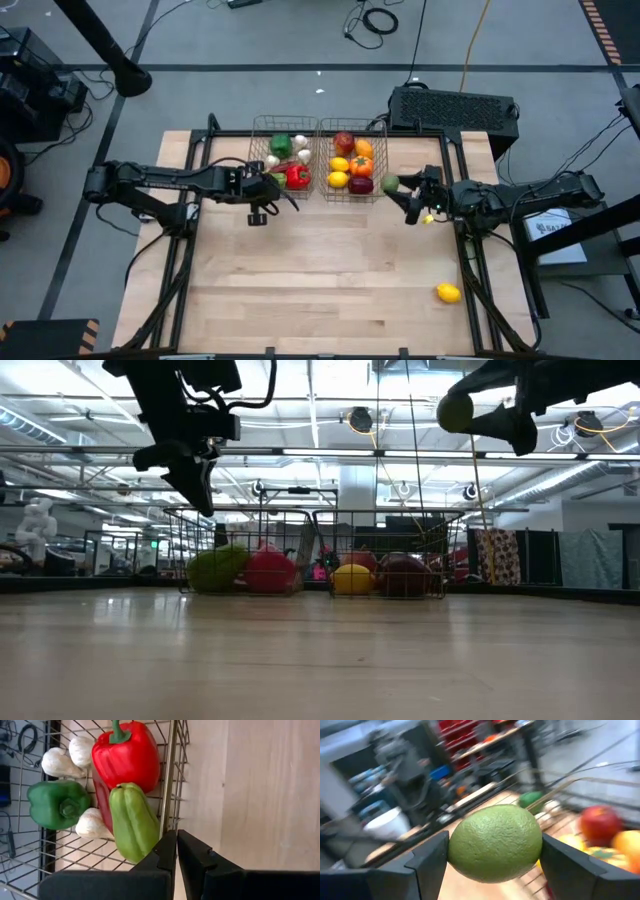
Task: Sort produce into baskets
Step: Put the green lemon into the right mesh basket, then put the bottom right yellow lemon into the right mesh basket
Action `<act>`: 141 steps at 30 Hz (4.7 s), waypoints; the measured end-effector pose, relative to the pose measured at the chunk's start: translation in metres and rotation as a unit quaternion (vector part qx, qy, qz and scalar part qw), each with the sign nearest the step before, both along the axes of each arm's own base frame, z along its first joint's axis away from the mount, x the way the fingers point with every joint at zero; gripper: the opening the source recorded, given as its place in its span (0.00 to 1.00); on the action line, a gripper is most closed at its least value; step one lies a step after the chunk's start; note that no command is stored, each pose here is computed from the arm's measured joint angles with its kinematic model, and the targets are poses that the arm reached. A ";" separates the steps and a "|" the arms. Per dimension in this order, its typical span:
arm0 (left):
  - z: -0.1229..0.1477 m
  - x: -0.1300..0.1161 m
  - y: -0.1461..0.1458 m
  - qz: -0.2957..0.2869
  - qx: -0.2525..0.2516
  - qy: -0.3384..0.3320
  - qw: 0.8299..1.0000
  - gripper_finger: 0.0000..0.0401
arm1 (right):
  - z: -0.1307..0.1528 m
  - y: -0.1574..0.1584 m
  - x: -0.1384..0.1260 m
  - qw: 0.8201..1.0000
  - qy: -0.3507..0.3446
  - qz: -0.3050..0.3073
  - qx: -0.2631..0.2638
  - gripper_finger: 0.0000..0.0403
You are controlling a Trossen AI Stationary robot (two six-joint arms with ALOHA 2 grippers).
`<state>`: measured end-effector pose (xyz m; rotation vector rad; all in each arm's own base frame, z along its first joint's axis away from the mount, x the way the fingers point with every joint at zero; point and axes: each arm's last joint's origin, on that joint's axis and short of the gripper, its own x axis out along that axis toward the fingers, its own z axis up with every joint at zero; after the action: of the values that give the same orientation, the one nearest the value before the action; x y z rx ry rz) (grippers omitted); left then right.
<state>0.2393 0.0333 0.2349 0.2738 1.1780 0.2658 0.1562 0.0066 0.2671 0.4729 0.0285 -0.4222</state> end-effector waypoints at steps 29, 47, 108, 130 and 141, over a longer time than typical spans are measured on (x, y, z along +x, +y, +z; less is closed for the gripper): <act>0.046 0.035 -0.024 -0.051 0.006 -0.181 0.982 0.06 | -0.049 -0.099 0.045 0.982 0.107 -0.153 -0.002 0.68; 0.008 0.071 -0.037 -0.108 -0.013 -0.155 0.982 0.06 | -0.068 -0.123 0.059 0.976 0.116 -0.184 -0.026 0.68; 0.072 0.056 -0.042 -0.142 -0.010 -0.184 0.973 0.06 | -0.002 0.102 0.017 0.827 0.500 0.163 0.199 0.87; 0.073 0.057 -0.042 -0.152 -0.003 -0.187 0.971 0.06 | -0.049 0.188 0.021 0.577 0.787 0.060 0.211 0.88; 0.073 0.057 -0.042 -0.154 -0.002 -0.186 0.970 0.06 | -0.095 0.188 0.021 0.572 0.791 0.086 0.197 0.98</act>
<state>0.2963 -0.0084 0.3075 0.3808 0.7508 0.0386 0.1775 0.1946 0.1717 0.3738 1.9813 -0.5271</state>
